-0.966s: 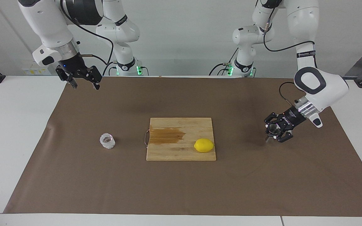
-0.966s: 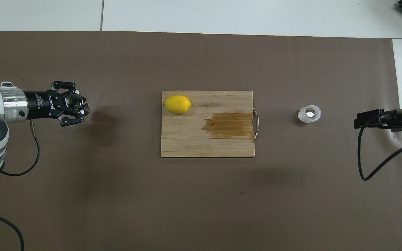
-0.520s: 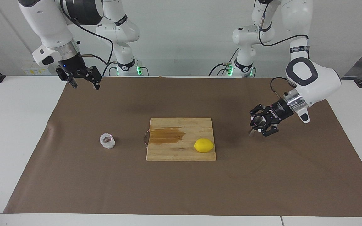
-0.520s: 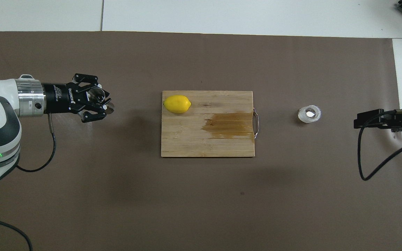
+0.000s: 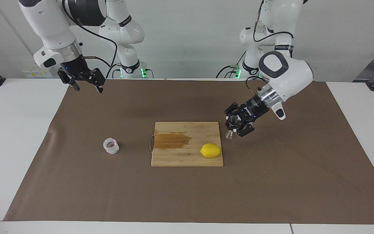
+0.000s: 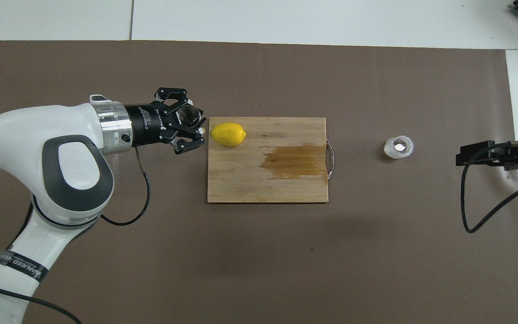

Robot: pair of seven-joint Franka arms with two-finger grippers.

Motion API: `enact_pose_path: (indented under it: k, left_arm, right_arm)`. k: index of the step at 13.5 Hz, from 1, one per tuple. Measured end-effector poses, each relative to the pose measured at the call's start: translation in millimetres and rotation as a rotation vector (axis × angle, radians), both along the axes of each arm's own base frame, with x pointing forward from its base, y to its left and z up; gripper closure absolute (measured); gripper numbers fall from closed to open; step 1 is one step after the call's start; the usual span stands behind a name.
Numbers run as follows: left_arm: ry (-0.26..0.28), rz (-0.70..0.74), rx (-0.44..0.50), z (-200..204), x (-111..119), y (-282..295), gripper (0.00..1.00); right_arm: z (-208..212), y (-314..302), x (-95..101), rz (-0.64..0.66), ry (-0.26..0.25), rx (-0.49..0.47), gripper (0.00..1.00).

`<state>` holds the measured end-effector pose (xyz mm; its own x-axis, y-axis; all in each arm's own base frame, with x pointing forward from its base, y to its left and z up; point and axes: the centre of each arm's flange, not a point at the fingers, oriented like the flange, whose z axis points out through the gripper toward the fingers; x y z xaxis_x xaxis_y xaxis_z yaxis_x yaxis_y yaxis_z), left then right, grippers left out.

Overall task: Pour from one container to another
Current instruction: 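Lift the metal cup with the left gripper and carry it over the board, then lower the metal cup onto the board beside the stain and open the left gripper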

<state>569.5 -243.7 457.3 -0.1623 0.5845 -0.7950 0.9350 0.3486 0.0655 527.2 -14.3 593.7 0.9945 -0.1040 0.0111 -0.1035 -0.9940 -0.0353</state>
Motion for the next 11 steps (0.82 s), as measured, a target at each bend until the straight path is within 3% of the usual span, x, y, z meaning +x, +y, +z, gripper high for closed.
enact_pose_path:
  k: [3,7,11]
  left_arm:
    - [-0.019,0.174,-0.063,-8.0,-33.2,-70.3,0.83]
    - [0.055,0.339,-0.125,-31.4,-81.5,-120.4,0.83]
    - [0.098,0.373,-0.083,-69.6,-83.3,-131.5,0.83]
  right_arm:
    - [0.0,0.0,0.0,0.000,0.000,0.000,0.00]
    - [0.0,0.0,0.0,0.000,0.000,0.000,0.00]
    - [0.0,0.0,0.0,0.000,0.000,0.000,0.00]
